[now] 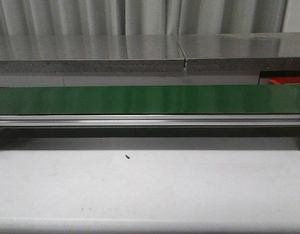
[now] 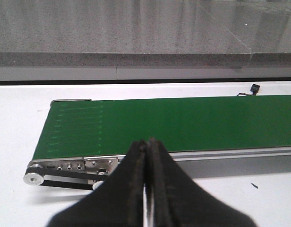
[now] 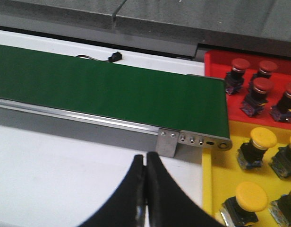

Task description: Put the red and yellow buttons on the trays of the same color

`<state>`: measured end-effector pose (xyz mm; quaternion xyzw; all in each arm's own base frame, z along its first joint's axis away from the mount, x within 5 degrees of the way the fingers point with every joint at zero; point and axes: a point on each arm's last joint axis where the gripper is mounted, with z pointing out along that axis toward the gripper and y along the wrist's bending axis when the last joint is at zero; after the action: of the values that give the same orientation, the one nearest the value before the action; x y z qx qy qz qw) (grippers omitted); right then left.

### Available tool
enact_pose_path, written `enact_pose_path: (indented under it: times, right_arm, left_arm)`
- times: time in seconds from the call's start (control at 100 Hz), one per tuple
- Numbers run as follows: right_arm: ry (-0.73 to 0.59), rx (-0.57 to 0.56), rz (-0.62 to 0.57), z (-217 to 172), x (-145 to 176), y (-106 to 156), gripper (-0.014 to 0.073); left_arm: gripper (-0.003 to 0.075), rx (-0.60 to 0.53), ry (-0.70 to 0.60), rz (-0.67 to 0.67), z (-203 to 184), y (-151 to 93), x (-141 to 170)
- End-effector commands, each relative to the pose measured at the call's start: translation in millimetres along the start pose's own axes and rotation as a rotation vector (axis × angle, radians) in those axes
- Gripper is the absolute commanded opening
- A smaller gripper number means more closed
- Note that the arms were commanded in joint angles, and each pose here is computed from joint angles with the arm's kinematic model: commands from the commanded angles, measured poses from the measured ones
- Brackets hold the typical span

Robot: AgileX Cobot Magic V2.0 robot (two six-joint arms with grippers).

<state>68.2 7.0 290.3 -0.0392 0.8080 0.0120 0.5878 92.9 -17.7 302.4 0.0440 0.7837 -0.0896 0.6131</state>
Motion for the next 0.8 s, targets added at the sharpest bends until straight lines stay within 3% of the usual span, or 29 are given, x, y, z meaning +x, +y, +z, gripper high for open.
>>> enact_pose_path:
  times: [0.0,0.5,0.79]
  right_arm:
    - [-0.145,0.061,0.018,-4.4,-3.3,-5.2,-0.0118]
    - [-0.336,0.048,-0.016,17.1,81.7,-2.2,-0.0118]
    - [-0.378,0.050,-0.018,14.1,86.6,-1.9,-0.0118]
  left_arm:
    - [-0.0019,-0.015,-0.087,-0.018,-2.7,0.7,-14.0]
    - [-0.0019,-0.015,-0.087,-0.018,-2.7,0.7,-14.0]
    - [-0.0019,-0.015,-0.087,-0.018,-2.7,0.7,-14.0]
